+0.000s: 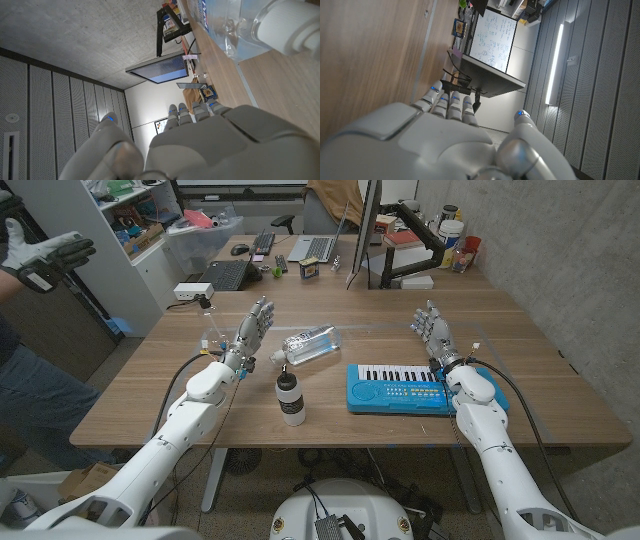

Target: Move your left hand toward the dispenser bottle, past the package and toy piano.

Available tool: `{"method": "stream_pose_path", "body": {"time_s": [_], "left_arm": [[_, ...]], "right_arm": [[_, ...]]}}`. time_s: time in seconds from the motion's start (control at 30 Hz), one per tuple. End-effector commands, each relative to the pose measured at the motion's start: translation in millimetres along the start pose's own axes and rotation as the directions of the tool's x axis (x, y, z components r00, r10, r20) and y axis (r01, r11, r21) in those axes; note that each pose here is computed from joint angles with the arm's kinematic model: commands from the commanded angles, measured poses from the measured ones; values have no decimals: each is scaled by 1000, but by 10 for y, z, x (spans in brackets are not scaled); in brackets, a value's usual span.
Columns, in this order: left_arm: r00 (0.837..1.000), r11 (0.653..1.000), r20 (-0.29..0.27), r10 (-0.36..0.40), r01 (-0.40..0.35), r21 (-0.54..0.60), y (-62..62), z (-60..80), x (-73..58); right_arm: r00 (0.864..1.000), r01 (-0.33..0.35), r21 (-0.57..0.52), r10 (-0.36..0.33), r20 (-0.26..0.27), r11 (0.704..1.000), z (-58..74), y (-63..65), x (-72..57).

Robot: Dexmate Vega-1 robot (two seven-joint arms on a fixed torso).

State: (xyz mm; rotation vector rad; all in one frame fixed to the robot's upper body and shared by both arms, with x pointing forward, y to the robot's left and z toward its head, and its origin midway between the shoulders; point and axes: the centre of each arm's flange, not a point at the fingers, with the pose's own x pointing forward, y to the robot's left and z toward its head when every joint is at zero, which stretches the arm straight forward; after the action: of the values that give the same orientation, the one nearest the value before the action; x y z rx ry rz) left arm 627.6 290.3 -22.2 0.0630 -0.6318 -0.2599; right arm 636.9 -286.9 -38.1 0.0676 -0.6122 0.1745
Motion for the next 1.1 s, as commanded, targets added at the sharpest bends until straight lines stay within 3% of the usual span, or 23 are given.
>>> {"method": "stream_pose_path", "body": {"time_s": [0.03,1.1], "left_arm": [[1000,1000,14,5,-5,20,26,57,-14],[998,996,54,43,-47,77,211,269,-78]], "right_arm": [[1000,1,-1,-1,0,1000,13,-17,-6],[1000,3,-8,-3,-2,1000,25,-47,-2]]}}
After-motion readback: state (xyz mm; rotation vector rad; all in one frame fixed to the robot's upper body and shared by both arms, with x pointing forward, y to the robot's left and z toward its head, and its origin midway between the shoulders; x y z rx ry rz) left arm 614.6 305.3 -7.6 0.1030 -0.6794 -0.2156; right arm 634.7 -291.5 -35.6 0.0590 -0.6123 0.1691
